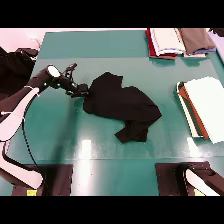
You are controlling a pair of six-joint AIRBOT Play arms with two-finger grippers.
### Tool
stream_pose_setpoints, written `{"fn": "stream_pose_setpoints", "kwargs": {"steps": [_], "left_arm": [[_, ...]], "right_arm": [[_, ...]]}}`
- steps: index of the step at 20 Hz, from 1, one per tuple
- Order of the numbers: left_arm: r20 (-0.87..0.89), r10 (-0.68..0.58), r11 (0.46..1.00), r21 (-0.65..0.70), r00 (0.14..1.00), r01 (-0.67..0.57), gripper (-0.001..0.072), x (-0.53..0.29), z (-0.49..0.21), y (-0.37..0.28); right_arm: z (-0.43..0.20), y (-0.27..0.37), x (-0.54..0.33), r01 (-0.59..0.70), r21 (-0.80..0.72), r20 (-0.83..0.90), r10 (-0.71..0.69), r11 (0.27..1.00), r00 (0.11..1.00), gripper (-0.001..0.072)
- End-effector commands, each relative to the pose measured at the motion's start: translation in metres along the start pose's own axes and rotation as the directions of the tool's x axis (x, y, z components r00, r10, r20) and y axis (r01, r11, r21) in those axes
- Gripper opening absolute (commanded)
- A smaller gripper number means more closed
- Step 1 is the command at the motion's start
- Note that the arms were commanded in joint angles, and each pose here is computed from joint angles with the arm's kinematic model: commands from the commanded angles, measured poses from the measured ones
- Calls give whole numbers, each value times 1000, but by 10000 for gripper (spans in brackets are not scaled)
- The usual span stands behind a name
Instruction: Fold the shirts.
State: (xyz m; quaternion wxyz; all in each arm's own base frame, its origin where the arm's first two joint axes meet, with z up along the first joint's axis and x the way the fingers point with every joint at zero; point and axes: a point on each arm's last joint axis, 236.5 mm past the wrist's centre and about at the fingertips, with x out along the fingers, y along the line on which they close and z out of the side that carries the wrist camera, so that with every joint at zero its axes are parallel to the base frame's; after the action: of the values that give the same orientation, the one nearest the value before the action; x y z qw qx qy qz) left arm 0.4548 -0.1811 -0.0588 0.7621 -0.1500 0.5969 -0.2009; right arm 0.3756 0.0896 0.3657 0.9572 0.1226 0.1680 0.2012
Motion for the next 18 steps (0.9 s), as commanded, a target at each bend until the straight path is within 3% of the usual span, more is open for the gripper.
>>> {"fn": "stream_pose_setpoints", "kwargs": {"steps": [1, 2, 3, 4, 8, 13, 14, 15, 16, 18], "left_arm": [[-17, -5, 999, 40, 1000, 5, 475, 13, -7, -16], [-18, -6, 999, 47, 1000, 7, 333, 14, -8, -18], [-18, -6, 999, 46, 1000, 7, 143, 14, -8, -18], [-16, -9, 999, 46, 1000, 10, 30, 12, -6, -19], [79, -37, 994, 107, 996, 29, 27, -37, 35, -39], [262, -85, 967, 255, 961, 16, 27, -111, 85, -83], [268, -89, 966, 260, 959, 17, 27, -114, 87, -85], [265, -89, 966, 259, 960, 18, 27, -114, 86, -85], [254, -89, 966, 257, 963, 21, 27, -113, 84, -85], [244, -88, 966, 256, 966, 23, 27, -112, 81, -84]], "right_arm": [[-1, 0, 0, -1, 1, -3, 1, 1000, 1000, 15], [-2, 0, 0, -2, 1, -9, 2, 1000, 1000, 15], [-5, 1, 0, -3, 0, -21, 3, 1000, 1000, 15], [-10, 0, 0, -1, -3, -41, 1, 1000, 999, 15], [-73, -29, 16, 55, -14, -307, -57, 998, 950, 15], [-223, -91, 56, 166, 93, -673, -61, 982, 737, 16], [-253, -101, 65, 191, 125, -711, -47, 974, 702, 73], [-279, -109, 74, 213, 152, -740, -32, 965, 672, 324], [-302, -109, 85, 222, 212, -760, 18, 952, 649, 515], [-332, -103, 108, 200, 301, -769, 113, 932, 629, 524]]}}
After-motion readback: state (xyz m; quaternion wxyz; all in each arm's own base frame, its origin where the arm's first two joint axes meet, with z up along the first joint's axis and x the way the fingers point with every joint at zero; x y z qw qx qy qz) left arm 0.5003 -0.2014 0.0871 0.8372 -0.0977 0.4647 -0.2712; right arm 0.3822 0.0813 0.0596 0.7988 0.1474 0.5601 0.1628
